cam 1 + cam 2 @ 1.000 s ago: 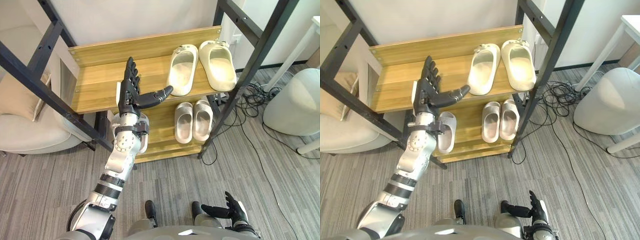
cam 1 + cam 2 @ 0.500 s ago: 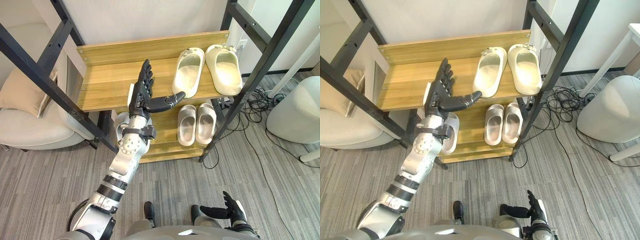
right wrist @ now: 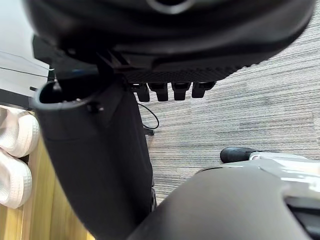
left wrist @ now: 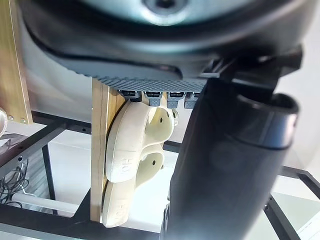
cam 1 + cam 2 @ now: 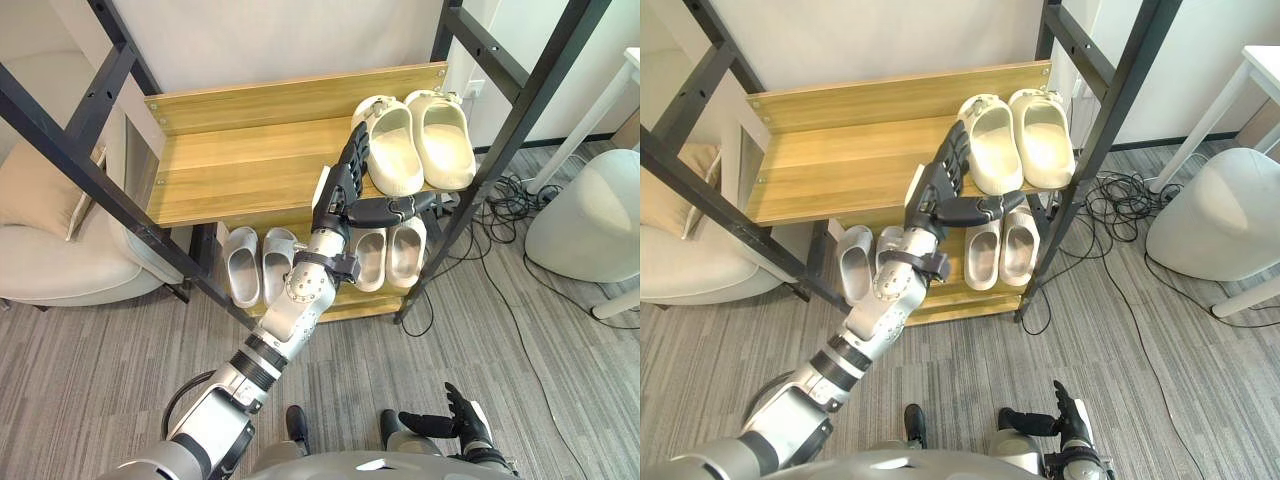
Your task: Organize the slippers on the shoe rack
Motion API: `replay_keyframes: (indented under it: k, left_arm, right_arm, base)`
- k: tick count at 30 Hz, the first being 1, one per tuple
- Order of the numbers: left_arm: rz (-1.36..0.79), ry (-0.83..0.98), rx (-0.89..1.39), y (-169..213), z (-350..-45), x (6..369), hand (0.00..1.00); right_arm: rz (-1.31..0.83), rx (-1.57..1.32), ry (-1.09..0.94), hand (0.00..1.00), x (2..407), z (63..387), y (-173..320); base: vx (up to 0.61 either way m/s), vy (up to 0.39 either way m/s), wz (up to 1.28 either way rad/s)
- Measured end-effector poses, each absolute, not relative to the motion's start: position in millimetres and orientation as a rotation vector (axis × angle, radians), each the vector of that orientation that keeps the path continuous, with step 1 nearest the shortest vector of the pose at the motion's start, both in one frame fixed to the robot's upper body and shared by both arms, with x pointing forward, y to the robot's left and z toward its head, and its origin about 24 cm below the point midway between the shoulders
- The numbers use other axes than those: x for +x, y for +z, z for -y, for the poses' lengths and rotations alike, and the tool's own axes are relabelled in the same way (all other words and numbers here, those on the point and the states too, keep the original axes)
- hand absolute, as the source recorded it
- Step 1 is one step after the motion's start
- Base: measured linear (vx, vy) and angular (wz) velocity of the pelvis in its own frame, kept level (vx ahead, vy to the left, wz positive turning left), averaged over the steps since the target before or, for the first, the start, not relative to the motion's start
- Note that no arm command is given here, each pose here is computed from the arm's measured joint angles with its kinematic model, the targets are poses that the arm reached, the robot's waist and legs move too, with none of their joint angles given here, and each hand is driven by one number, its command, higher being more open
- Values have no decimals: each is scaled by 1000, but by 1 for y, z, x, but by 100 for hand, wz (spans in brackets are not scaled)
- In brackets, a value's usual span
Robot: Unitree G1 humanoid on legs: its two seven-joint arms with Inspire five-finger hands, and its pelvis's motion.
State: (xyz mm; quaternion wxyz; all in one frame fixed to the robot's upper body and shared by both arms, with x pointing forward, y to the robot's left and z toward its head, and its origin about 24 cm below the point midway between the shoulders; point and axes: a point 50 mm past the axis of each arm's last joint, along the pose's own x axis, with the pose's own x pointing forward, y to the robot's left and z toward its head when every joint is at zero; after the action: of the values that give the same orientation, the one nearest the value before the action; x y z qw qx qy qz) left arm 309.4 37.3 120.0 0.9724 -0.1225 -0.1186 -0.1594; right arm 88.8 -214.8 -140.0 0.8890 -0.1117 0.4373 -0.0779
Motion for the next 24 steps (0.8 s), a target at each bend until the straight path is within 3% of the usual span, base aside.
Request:
replay_keyframes:
  k: [12, 24]
  left_arm:
    - [252, -280, -238, 124, -46, 319, 100]
    - [330, -220, -133, 130, -86, 310, 100]
  right_arm:
    - [-908, -218, -170, 100, 89, 212, -140]
    - [-910, -210, -159, 100, 89, 211, -141]
  base:
    - [-1, 3, -2]
    - [28, -1, 13]
